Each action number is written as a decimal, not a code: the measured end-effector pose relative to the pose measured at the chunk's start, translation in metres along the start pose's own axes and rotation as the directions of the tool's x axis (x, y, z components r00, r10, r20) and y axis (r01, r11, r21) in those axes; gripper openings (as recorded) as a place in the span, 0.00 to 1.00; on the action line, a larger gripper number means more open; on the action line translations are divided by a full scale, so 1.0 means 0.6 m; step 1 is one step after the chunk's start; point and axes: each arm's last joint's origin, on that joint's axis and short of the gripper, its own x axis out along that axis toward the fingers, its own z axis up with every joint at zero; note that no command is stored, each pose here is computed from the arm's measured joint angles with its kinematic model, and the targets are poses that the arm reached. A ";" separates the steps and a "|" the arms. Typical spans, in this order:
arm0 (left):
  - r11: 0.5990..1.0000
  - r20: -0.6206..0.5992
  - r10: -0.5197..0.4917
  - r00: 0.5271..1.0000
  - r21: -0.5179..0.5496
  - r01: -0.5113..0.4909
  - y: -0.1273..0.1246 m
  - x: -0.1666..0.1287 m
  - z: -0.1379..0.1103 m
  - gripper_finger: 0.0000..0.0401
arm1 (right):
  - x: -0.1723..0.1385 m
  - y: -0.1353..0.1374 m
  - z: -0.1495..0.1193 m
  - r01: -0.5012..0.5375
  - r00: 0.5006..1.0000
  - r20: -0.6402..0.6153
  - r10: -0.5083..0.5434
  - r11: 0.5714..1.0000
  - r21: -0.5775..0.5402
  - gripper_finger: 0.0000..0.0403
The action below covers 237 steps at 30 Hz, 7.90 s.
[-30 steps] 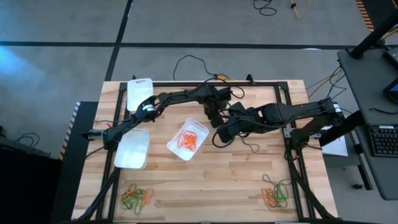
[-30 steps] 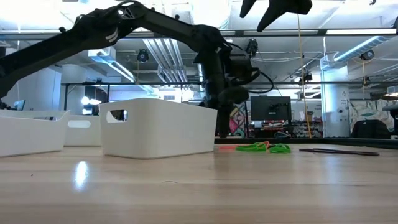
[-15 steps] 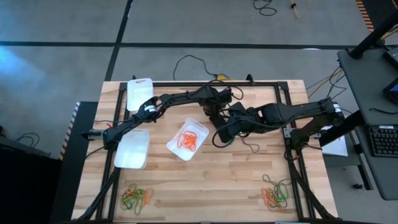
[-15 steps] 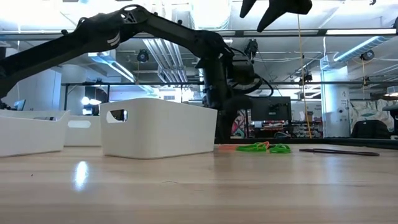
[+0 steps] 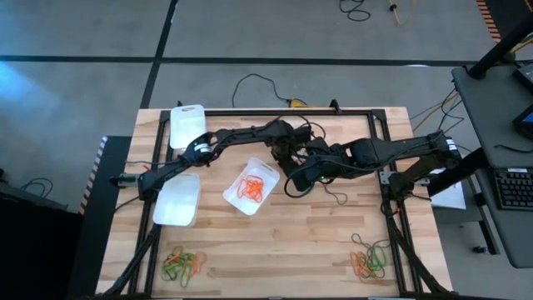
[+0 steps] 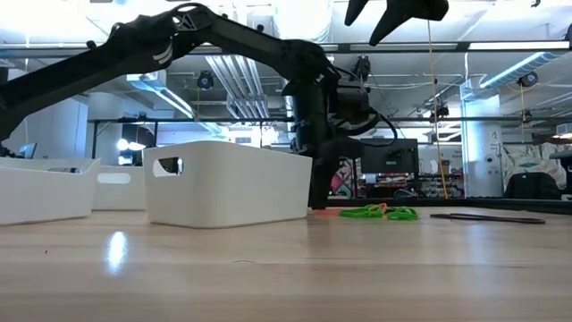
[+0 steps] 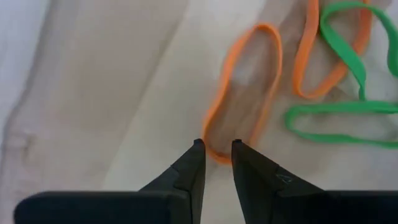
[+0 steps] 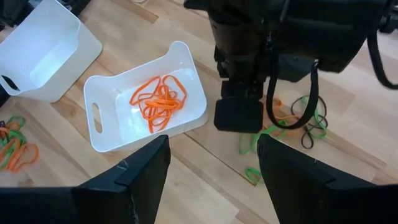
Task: Sort rubber bands into baskets
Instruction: Put the orange rubber band into the bottom right white bin, then put the green rubber band into the top white bin
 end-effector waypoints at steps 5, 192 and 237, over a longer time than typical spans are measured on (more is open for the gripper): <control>1.000 -0.039 -0.025 0.999 -0.010 0.025 -0.018 0.024 -0.005 0.16 | 0.000 0.000 0.000 0.000 1.000 0.000 0.000 1.000 0.000 0.58; 0.996 0.089 0.068 0.994 0.054 -0.073 -0.034 -0.319 -0.203 0.00 | 0.000 0.007 0.004 -0.041 0.999 0.025 0.041 0.999 0.020 0.58; 0.957 0.318 -0.245 0.916 0.233 0.175 -0.030 -0.120 -0.411 0.37 | 0.000 0.007 0.004 -0.042 0.999 0.025 0.041 0.999 0.020 0.58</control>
